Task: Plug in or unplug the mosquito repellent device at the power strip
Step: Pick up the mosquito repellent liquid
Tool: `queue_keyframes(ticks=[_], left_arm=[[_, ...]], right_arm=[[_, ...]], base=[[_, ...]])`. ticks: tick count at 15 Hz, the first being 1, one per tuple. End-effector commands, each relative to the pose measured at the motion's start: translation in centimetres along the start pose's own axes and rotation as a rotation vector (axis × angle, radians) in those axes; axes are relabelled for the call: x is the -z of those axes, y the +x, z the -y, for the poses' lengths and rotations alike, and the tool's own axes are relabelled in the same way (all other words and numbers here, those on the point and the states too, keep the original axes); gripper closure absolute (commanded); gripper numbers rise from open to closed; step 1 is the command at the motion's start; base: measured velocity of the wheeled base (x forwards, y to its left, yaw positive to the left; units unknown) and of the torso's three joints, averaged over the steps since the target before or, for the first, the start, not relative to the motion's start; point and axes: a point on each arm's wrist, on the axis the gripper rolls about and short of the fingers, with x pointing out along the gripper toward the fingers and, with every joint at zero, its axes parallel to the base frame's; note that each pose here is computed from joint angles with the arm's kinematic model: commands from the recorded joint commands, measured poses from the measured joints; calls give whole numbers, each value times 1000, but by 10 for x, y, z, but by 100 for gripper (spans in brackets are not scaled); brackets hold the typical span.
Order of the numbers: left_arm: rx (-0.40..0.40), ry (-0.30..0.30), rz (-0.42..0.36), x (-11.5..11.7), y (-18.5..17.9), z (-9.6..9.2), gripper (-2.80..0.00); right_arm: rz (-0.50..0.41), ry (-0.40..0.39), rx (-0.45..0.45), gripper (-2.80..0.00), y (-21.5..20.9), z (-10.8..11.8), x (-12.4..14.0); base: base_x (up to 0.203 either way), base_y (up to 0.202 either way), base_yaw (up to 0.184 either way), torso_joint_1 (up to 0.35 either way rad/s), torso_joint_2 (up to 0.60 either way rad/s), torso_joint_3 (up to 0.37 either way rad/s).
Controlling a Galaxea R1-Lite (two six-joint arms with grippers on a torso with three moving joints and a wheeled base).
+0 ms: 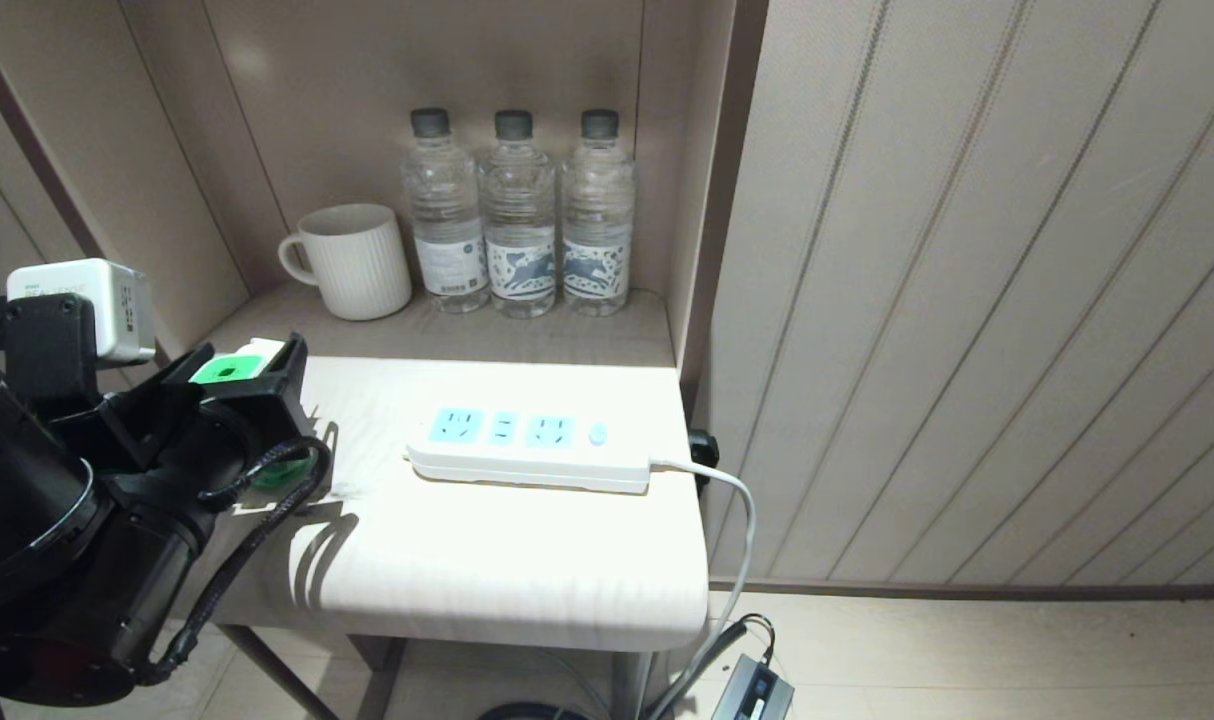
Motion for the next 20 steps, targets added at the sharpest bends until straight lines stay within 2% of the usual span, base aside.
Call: queue_keyframes(ticks=[1, 20], left_arm=[[-3, -7, 8, -2, 0, 0, 0], [-5, 1, 18, -5, -1, -1, 0]], right_arm=[[1, 0, 0, 0, 0, 0, 0], [1, 0, -1, 0, 0, 0, 0]], base=[[0, 0, 0, 0, 0, 0], [0, 0, 0, 0, 0, 0]])
